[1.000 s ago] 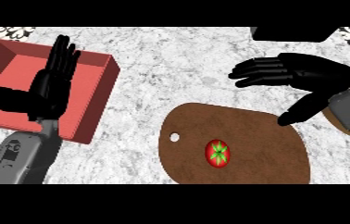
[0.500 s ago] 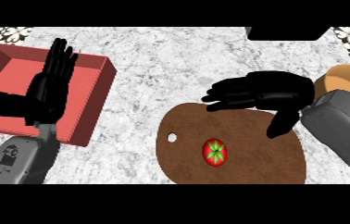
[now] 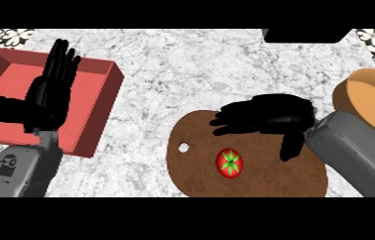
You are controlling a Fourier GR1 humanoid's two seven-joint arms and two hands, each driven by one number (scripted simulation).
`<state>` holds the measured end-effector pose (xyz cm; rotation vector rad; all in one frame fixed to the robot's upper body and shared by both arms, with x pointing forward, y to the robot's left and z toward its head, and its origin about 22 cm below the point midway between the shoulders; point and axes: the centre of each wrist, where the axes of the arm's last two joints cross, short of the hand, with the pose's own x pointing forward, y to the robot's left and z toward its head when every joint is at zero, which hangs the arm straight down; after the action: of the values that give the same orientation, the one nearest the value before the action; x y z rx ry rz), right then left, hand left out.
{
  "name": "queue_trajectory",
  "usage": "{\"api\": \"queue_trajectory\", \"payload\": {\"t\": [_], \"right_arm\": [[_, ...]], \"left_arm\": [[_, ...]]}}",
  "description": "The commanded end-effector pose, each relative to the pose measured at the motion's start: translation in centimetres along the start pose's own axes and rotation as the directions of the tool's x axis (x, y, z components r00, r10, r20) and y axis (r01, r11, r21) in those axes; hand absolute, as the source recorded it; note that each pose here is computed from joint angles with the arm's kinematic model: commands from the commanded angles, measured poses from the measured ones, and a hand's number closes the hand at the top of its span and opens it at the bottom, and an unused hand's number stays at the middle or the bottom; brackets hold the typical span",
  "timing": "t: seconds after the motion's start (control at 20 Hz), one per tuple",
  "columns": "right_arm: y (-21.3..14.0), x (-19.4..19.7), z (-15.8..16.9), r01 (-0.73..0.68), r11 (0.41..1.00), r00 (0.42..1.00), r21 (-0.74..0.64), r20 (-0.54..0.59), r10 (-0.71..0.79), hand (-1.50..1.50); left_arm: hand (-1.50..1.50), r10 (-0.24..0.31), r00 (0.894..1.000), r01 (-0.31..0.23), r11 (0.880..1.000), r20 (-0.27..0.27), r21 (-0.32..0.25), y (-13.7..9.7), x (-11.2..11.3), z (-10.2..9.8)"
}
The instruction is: Pick the tomato from the cutting board and place it in the pot
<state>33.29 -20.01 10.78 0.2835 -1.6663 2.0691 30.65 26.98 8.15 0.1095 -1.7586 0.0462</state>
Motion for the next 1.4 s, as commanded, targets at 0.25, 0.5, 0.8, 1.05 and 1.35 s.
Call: {"api": "queue_trajectory", "payload": {"t": [0.25, 0.5, 0.8, 1.05, 1.35], "right_arm": [[4.1, 1.2, -1.7, 0.027, 1.000, 0.992, -0.003, 0.123, -0.026, -1.50], [2.1, -0.1, -0.9, -0.015, 1.000, 1.000, -0.007, 0.026, 0.015, -1.50], [4.9, 1.5, -5.0, -0.029, 0.999, 0.999, 0.017, -0.025, 0.029, -1.50], [5.7, 0.7, -5.5, -0.014, 1.000, 1.000, 0.020, 0.021, 0.013, -1.50], [8.0, -0.1, -7.5, -0.001, 0.998, 1.000, 0.057, 0.028, -0.001, -1.50]], "left_arm": [[0.00, -0.018, 1.000, 0.018, 1.000, -0.002, 0.007, 0.4, -0.9, 1.0], [0.00, 0.012, 1.000, -0.012, 1.000, -0.001, 0.000, 0.3, -0.5, 1.7], [0.00, 0.005, 1.000, -0.005, 1.000, -0.007, -0.003, -1.1, 0.5, 1.4], [0.00, -0.006, 1.000, 0.006, 1.000, 0.022, 0.004, 1.3, 0.2, -0.2], [0.00, 0.015, 1.000, -0.015, 1.000, -0.010, -0.024, -1.0, -0.1, 0.4]]}}
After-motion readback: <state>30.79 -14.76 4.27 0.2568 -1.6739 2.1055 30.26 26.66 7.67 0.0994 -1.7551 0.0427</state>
